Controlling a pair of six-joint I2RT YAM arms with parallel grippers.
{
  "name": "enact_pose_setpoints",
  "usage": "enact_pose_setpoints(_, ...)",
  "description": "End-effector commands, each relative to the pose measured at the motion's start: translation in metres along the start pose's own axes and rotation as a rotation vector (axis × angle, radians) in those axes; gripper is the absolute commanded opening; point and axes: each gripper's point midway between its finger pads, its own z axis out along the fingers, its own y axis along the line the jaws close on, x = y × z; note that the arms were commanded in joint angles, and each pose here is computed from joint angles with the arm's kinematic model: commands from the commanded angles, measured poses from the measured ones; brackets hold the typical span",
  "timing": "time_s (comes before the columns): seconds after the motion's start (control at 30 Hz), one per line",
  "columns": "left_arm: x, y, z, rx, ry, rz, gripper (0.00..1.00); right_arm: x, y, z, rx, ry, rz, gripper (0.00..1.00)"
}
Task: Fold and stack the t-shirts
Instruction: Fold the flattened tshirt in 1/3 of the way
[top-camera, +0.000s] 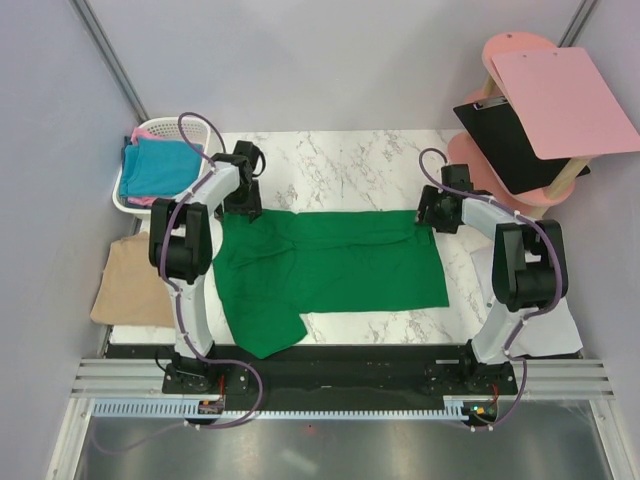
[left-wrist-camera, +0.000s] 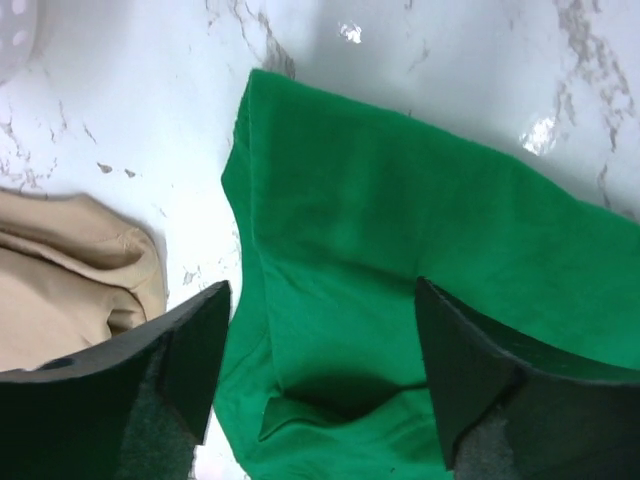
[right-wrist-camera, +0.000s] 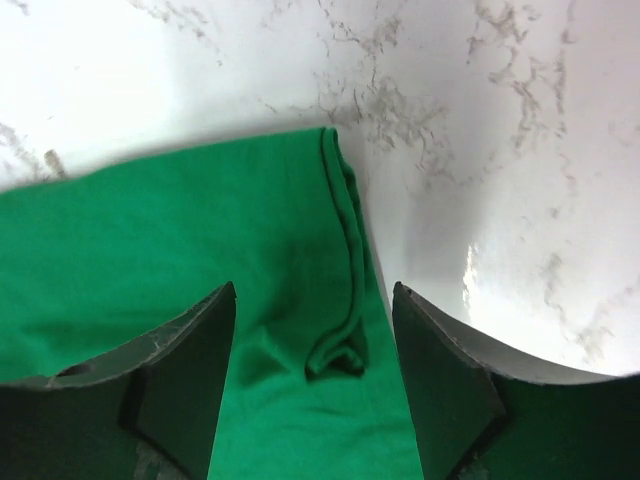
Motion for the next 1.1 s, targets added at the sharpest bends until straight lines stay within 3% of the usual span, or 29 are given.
enact_pose_setpoints(0.0,-0.022,-0.006,0.009,0.047,-0.031,-0.049,0.75,-0.013,0.009,0.025,-0.031,-0.022,0.027,0.68)
enact_pose_setpoints(0.03,-0.024,-0.007,0.015,0.049,-0.021,-0.052,0.74,-0.014,0.008,0.029,-0.027,-0.021,0.030,0.67)
enact_pose_setpoints(0.07,-0.024,-0.007,0.019,0.046,-0.015,-0.051,0.64,-0.011,0.007,0.035,-0.025,-0.009,0.032,0.62)
enact_pose_setpoints(0.1,-0.026,-0.008,0.021,0.047,-0.017,-0.055,0.56,-0.013,0.008,0.038,-0.025,-0.014,0.032,0.38)
enact_pose_setpoints(0.13,-0.031,-0.009,0.021,0.053,-0.027,-0.059,0.45,-0.013,0.007,0.039,-0.015,-0.019,0.043,0.23)
enact_pose_setpoints(0.2,-0.034,-0.011,0.026,0.053,-0.025,-0.053,0.12,-0.019,0.008,0.041,-0.020,-0.042,0.043,0.02)
enact_pose_setpoints(0.23,-0.039,-0.011,0.025,0.053,-0.037,-0.056,0.02,-0.021,0.008,0.042,-0.020,-0.050,0.045,0.00)
enact_pose_setpoints(0.4,-0.054,-0.007,0.026,0.020,-0.074,-0.054,0.02,-0.048,0.017,0.031,-0.044,-0.139,0.046,0.00)
enact_pose_setpoints(0.7,-0.131,-0.007,0.006,0.004,-0.258,-0.059,0.02,-0.101,0.026,0.031,-0.031,-0.258,0.049,0.00)
enact_pose_setpoints(0.8,-0.152,-0.011,0.002,0.013,-0.304,-0.047,0.02,-0.119,0.033,0.041,-0.041,-0.284,0.053,0.00)
enact_pose_setpoints(0.97,-0.154,-0.018,0.026,0.002,-0.286,-0.035,0.02,-0.138,0.032,0.080,0.004,-0.256,0.053,0.00)
enact_pose_setpoints(1.07,-0.152,-0.020,0.034,0.008,-0.269,-0.027,0.05,-0.134,0.033,0.097,0.008,-0.224,0.043,0.06)
